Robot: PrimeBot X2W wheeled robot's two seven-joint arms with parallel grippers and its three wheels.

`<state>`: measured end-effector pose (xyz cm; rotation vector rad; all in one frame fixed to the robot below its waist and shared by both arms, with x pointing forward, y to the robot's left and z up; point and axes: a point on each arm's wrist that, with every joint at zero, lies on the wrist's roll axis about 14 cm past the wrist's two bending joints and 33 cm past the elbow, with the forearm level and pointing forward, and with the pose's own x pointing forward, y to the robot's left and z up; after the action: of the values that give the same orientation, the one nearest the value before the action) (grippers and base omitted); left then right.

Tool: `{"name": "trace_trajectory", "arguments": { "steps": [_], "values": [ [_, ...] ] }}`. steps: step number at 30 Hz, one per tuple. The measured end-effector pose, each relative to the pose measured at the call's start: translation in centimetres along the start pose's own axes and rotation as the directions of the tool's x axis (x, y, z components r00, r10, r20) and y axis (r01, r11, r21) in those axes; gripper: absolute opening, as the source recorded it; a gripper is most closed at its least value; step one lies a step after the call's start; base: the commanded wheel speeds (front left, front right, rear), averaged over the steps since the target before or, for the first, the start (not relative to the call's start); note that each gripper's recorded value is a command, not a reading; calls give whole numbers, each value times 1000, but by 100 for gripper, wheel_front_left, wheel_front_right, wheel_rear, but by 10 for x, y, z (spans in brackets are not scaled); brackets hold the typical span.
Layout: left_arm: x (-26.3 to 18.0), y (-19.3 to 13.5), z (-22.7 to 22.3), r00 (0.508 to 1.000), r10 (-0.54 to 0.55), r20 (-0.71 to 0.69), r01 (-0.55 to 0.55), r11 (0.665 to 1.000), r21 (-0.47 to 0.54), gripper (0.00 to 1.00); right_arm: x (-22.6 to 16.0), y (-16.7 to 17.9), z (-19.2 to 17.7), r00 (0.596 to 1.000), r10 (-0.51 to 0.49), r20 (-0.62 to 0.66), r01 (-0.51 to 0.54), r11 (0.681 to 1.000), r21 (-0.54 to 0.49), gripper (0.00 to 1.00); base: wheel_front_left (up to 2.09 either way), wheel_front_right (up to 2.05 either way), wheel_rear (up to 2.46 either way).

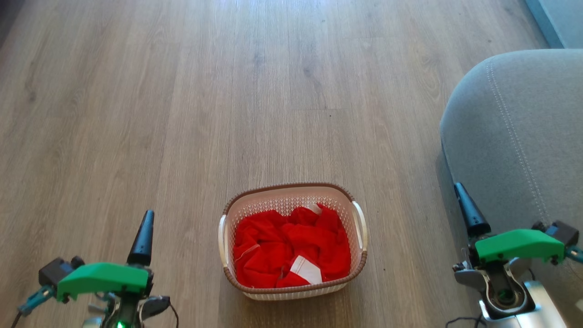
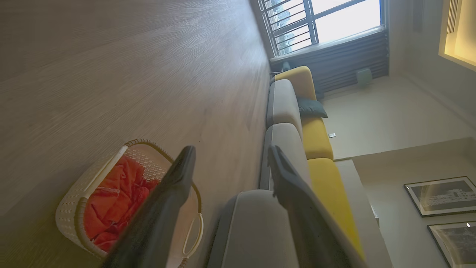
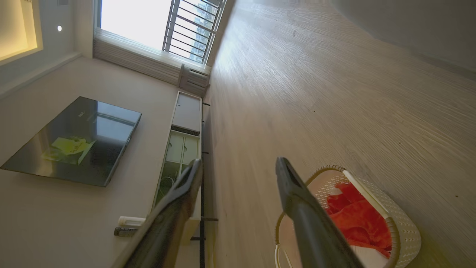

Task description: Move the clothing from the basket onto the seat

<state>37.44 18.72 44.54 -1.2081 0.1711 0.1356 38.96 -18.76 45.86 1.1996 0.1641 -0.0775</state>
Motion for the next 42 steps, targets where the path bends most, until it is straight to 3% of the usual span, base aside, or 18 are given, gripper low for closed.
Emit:
{"name": "trace_trajectory", "arguments": {
  "steps": [10,21,33,42],
  "values": [
    [6,-8,-2,1000,-21,-7,22,986,167,100,3,1,0,1000,2,-4,-3,990,-141,100,0,0,0],
    [12,-15,1,999,-43,-2,41,938,345,100,13,11,6,1000,26,6,-23,956,-293,100,0,0,0],
    [21,-30,4,996,-87,10,70,863,500,100,22,26,7,998,69,0,-61,893,-445,100,0,0,0],
    [27,-42,5,992,-124,6,94,790,606,100,28,35,12,995,98,2,-80,826,-558,100,0,0,0]
  ]
}}
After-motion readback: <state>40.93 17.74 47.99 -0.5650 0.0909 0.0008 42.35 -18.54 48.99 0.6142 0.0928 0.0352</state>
